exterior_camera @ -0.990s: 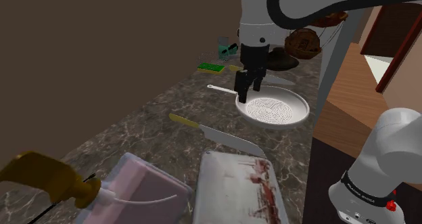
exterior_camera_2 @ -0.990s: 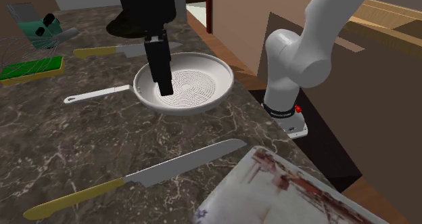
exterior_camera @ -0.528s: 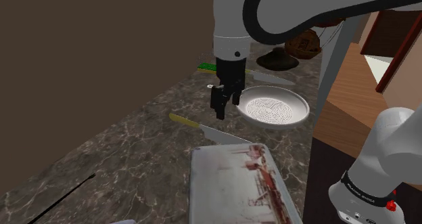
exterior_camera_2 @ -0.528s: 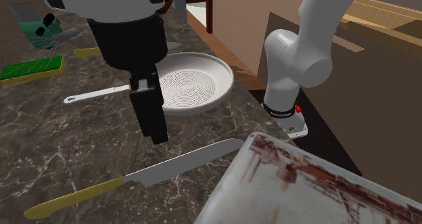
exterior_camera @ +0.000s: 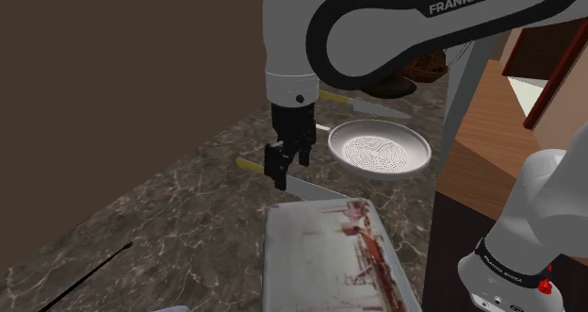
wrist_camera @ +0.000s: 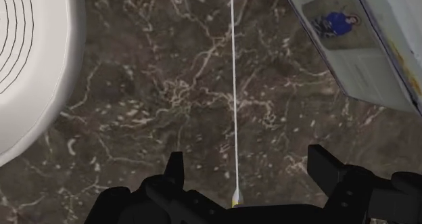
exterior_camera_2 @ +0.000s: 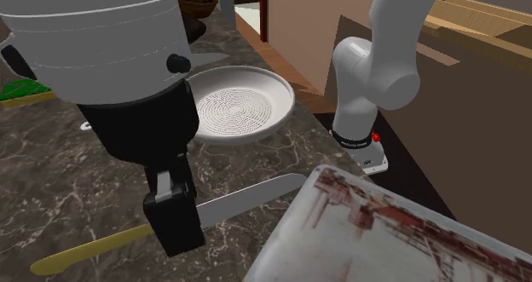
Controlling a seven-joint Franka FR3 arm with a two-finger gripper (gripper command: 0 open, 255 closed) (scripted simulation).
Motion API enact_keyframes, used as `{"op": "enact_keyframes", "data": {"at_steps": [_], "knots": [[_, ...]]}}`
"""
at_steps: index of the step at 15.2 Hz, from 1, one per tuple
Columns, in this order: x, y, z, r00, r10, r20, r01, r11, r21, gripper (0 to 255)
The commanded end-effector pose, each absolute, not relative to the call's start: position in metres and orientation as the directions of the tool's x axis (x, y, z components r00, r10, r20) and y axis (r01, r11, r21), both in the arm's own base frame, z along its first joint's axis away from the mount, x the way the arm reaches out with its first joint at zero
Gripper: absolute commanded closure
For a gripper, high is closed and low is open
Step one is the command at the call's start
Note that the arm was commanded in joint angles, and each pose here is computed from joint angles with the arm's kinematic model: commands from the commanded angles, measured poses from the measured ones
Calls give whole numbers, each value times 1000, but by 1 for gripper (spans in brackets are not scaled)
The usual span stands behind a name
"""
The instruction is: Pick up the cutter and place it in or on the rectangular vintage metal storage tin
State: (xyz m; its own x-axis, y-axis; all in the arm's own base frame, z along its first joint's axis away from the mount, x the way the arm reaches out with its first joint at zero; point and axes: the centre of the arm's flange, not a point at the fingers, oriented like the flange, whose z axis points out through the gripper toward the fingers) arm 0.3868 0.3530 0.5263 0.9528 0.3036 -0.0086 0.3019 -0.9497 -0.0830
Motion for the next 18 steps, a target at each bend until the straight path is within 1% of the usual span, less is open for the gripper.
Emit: {"op": "enact_keyframes", "data": {"at_steps": [1,4,12,13,18], "knots": [[387,354,517,952,304,-8,303,-949,-84,0],[386,355,498,952,304,-8,303,-949,-84,0],[387,355,498,952,304,-8,303,-949,-84,0],[387,355,498,952,304,-8,303,-949,-84,255],[387,355,498,952,304,-8,303,-949,-84,255]]}}
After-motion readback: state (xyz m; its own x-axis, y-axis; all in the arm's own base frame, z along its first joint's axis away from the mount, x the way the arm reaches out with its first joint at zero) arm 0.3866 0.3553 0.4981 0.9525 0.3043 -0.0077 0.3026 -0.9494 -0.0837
